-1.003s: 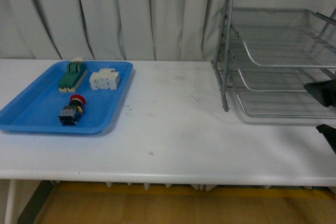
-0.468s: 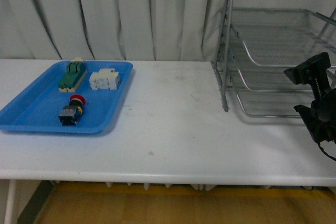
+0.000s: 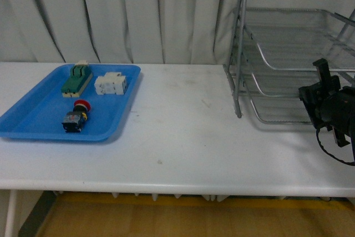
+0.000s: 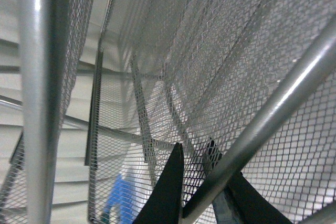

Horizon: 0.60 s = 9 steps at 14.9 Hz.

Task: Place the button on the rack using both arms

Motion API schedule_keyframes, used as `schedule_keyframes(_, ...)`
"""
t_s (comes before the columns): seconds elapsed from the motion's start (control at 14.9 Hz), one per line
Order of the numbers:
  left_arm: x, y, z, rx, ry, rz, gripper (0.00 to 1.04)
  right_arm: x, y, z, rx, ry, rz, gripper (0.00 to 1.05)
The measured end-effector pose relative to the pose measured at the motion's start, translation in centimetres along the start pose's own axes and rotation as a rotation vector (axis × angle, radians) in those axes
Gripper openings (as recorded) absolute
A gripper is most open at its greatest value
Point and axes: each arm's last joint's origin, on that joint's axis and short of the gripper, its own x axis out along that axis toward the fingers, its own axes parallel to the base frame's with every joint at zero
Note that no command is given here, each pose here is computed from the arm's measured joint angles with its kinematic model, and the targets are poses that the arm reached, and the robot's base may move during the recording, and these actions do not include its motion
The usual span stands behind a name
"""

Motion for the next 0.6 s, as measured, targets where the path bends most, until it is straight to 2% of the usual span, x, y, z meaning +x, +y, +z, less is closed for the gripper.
schedule_keyframes(0.13,0.0,0.0,0.0,0.0,0.0,0.0,0.98,-2.8,-0.8,-0.7,0.134,0.009,0.013,0.08)
schedule_keyframes(0.27,0.0,0.0,0.0,0.0,0.0,0.0,0.98,-5.6,-1.5,-1.5,0.186,0.015,0.015,0.06)
schedule_keyframes(0.47,0.0,0.0,0.0,0.0,0.0,0.0,0.98,-9.1,-2.2,-2.5,0.219,0.047,-0.044,0.05)
schedule_keyframes(0.54,0.0,0.0,0.0,0.0,0.0,0.0,0.98,-9.5,-2.2,-2.6,0.221,0.049,-0.048,0.05)
schedule_keyframes(0.6,0.0,0.0,0.0,0.0,0.0,0.0,0.98,-9.7,-2.3,-2.6,0.174,0.063,-0.061,0.14)
